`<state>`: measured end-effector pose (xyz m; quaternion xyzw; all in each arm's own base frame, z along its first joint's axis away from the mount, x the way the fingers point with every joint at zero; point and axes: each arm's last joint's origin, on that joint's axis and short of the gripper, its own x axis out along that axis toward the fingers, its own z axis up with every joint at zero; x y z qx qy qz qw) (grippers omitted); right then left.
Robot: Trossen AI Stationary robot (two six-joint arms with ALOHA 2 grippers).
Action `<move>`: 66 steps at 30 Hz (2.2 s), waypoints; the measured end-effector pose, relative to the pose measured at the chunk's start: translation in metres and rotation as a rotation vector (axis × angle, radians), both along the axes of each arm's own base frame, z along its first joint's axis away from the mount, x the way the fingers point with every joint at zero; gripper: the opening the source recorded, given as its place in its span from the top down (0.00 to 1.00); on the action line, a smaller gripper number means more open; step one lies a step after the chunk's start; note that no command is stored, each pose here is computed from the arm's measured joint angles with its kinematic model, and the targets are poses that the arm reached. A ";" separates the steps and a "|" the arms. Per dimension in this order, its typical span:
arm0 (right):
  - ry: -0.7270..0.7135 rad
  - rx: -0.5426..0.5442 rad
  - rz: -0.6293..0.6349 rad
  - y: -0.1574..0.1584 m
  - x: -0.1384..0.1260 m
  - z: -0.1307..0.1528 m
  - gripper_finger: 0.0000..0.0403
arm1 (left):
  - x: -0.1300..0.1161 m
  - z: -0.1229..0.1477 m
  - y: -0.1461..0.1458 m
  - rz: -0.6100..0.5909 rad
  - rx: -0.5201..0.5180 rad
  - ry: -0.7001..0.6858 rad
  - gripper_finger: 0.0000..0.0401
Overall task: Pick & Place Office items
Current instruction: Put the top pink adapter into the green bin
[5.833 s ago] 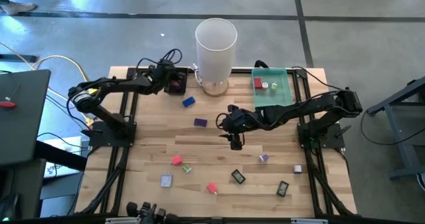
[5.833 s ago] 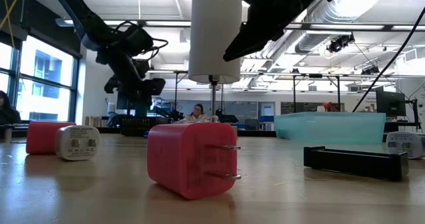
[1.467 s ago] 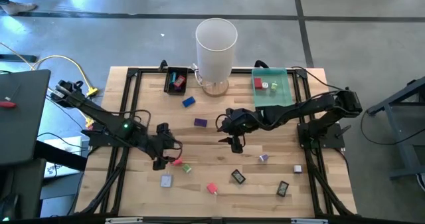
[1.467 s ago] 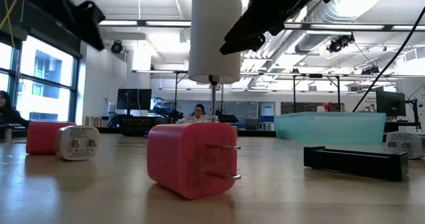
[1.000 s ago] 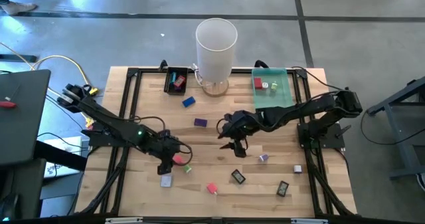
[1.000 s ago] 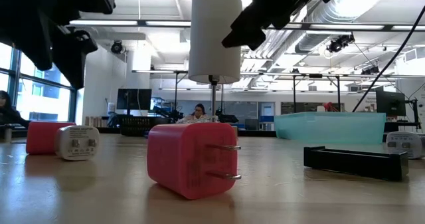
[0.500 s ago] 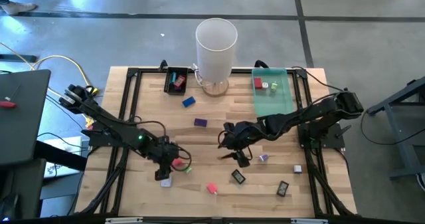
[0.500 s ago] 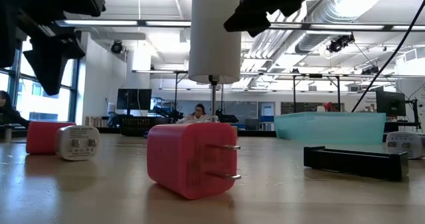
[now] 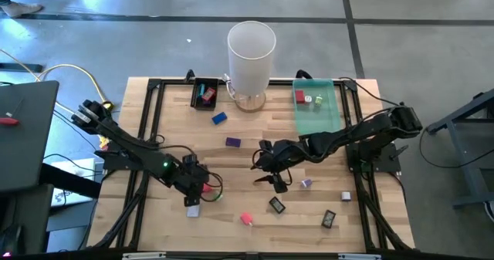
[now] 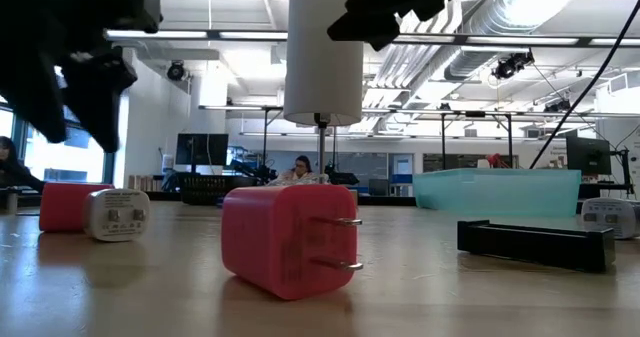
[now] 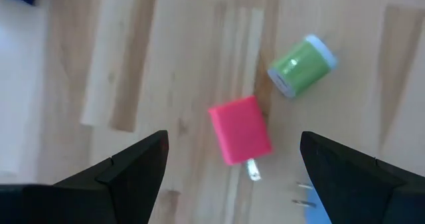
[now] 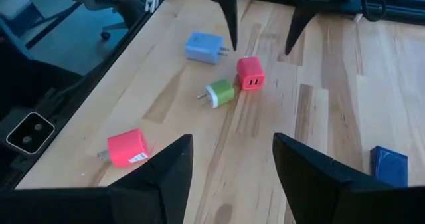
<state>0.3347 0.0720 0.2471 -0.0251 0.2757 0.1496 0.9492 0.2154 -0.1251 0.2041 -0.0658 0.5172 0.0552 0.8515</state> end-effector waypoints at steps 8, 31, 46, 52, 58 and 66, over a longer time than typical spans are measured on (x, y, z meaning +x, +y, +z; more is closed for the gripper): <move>-0.013 0.004 0.000 0.000 0.001 0.001 0.52 | 0.003 -0.017 -0.009 0.044 -0.005 0.066 0.17; -0.064 0.034 -0.004 0.003 0.003 0.006 0.52 | 0.011 -0.038 -0.013 0.196 -0.022 0.092 0.17; -0.063 0.037 -0.006 0.003 0.003 0.006 0.52 | 0.015 -0.047 -0.016 0.211 -0.008 0.097 0.23; -0.063 0.037 -0.006 0.003 0.003 0.006 0.52 | 0.015 -0.047 -0.016 0.217 -0.013 0.098 0.23; -0.063 0.037 -0.006 0.003 0.003 0.006 0.52 | 0.015 -0.048 -0.016 0.219 -0.012 0.101 0.24; -0.063 0.037 -0.006 0.003 0.003 0.006 0.52 | 0.015 -0.048 -0.016 0.217 -0.004 0.098 0.38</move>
